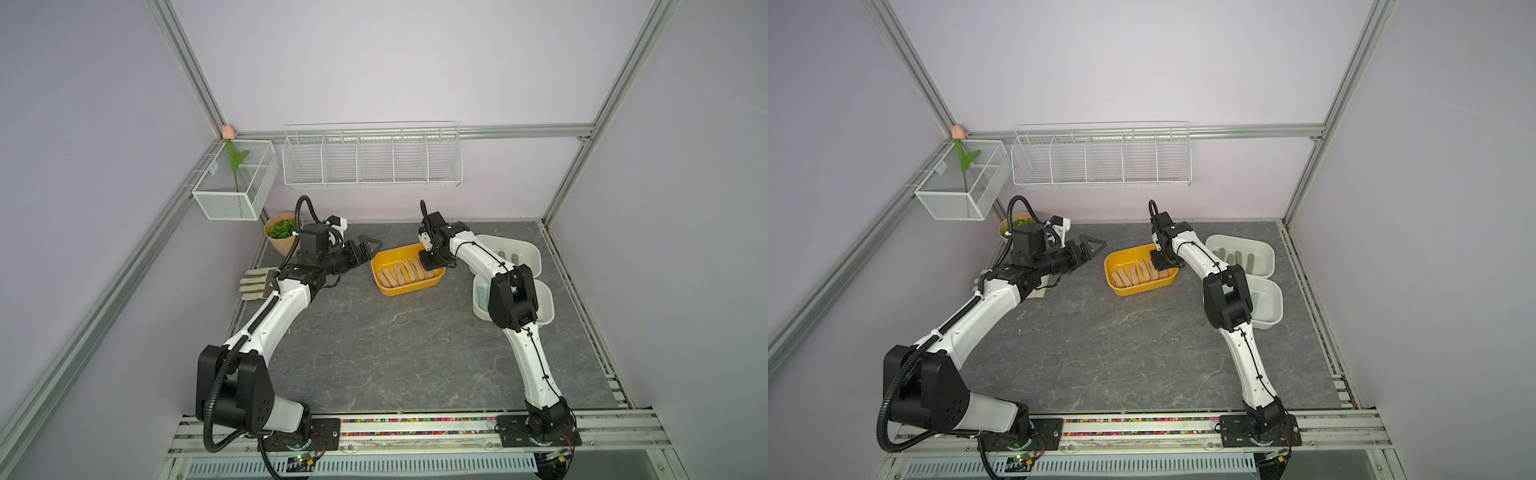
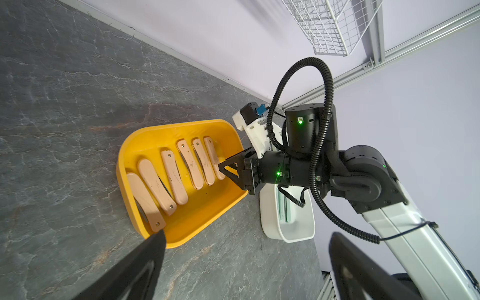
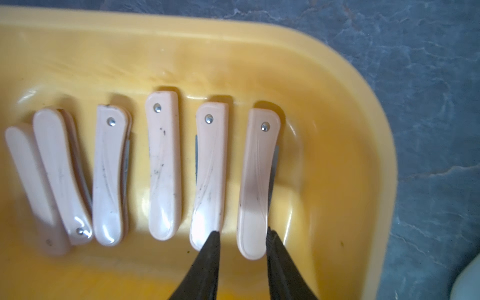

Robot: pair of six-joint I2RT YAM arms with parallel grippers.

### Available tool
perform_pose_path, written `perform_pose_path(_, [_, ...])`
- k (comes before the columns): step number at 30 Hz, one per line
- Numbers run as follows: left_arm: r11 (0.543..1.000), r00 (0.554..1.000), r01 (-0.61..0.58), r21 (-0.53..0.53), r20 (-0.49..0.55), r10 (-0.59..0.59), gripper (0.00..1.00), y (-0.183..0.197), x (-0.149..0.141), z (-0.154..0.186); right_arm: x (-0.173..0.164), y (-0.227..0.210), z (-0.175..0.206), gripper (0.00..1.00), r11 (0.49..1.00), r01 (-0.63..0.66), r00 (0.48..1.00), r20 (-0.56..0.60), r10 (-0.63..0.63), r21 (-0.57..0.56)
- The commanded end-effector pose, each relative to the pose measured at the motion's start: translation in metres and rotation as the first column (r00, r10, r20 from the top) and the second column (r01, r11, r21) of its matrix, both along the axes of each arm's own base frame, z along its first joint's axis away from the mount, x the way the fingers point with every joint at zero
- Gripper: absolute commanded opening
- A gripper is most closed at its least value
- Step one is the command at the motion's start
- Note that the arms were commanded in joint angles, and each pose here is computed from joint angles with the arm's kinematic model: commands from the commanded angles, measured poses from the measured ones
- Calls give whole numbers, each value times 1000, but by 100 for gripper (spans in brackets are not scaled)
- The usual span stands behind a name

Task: Place the fruit knives into the storage box by color
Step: Place the fruit knife in the storage box, then reset both arms

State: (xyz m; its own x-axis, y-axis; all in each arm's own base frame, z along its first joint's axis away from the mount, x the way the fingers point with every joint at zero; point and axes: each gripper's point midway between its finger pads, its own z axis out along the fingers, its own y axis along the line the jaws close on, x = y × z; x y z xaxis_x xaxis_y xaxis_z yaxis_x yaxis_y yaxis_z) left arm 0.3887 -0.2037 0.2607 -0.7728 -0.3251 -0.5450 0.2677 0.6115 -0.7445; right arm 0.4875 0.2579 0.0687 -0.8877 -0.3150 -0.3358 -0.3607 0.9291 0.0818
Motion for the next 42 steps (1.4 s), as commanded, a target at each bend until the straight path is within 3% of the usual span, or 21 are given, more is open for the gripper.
perform_pose_path(1, [1000,1000,15,-12,2,-15,99,3,-15,18,-17,2,66,35,997,28,998,58,-33,77])
perform_pose_path(14, [999,996,-47,19,-70,48,99,23,-57,-10,-86,-19,102,40,978,112,992,31,-119,177])
perform_pose_path(20, [996,993,-72,56,-95,77,99,29,-59,-27,-107,-31,109,50,971,141,988,32,-150,192])
perform_pose_path(34, [993,987,-82,87,-131,93,99,23,-26,-60,-137,-59,94,84,964,187,979,51,-200,187])
perform_pose_path(42, [977,973,-164,139,-142,184,99,31,2,-74,-133,-68,77,93,965,203,977,26,-210,165])
